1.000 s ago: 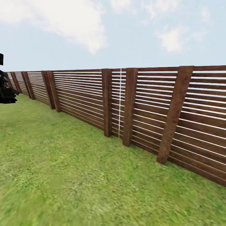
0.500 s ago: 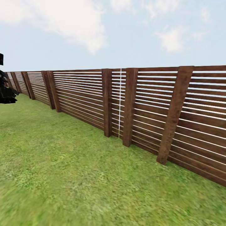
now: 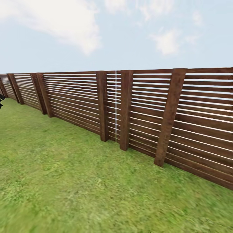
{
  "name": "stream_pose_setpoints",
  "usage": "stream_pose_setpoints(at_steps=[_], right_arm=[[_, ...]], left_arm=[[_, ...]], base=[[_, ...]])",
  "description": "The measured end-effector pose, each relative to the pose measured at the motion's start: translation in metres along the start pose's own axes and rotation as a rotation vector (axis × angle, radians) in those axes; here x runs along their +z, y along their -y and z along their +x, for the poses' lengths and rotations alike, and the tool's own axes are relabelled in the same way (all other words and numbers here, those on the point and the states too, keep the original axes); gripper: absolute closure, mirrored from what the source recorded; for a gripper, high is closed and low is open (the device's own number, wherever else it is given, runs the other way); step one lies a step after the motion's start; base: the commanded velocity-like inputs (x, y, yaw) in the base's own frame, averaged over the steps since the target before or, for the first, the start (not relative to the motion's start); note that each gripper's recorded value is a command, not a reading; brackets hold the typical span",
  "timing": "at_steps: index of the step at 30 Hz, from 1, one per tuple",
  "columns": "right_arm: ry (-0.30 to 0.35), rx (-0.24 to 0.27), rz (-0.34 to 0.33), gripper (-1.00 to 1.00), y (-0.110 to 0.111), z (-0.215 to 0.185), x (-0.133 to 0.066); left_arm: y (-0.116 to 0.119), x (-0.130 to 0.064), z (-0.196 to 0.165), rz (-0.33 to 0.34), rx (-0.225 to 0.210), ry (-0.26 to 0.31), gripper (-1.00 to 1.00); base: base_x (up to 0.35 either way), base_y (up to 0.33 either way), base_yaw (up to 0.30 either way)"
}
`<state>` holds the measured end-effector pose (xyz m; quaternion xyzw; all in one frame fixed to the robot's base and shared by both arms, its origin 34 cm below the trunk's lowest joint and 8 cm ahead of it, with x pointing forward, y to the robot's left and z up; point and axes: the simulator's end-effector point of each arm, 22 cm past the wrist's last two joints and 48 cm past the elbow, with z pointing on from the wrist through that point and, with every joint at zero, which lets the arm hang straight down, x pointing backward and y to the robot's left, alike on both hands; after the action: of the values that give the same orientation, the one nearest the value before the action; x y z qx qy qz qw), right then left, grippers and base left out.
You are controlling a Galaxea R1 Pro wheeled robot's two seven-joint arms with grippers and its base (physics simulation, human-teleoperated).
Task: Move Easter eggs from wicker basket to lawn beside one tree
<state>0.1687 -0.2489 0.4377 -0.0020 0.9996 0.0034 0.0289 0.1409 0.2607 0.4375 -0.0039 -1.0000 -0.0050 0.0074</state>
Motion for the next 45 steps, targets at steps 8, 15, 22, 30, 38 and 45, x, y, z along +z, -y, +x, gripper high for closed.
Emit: stream_pose_setpoints(at_steps=[8, 15, 22, 30, 38, 45], right_arm=[[-0.001, 0.0, 0.0, -1.0, -0.0001, 0.0005, 0.0], [-0.002, 0.0, 0.0, -1.0, -0.0001, 0.0009, 0.0], [-0.003, -0.001, 0.0, -1.0, -0.0002, 0.0012, 0.0], [-0.003, 0.0, 0.0, -1.0, -0.0001, 0.0013, 0.0], [-0.004, -0.001, 0.0, -1.0, -0.0002, 0.0018, 0.0], [-0.004, -0.001, 0.0, -1.0, -0.0002, 0.002, 0.0]], left_arm=[[0.0006, -0.0001, -0.0057, 0.001, 0.004, 0.025, -1.0], [0.0007, -0.0001, -0.0064, 0.001, 0.005, 0.028, -1.0], [0.0007, -0.0001, -0.0065, 0.001, 0.005, 0.029, -1.0], [0.0017, -0.0001, -0.0069, 0.002, 0.005, 0.03, -1.0], [0.0019, -0.0001, -0.0073, 0.002, 0.005, 0.031, -1.0], [0.0018, -0.0001, -0.0074, 0.002, 0.005, 0.031, -1.0]], base=[[0.0, 0.0, -0.29], [0.0, 0.0, -0.294], [0.0, 0.0, -0.294], [0.0, 0.0, -0.294], [0.0, 0.0, -0.294], [0.0, 0.0, -0.294]])
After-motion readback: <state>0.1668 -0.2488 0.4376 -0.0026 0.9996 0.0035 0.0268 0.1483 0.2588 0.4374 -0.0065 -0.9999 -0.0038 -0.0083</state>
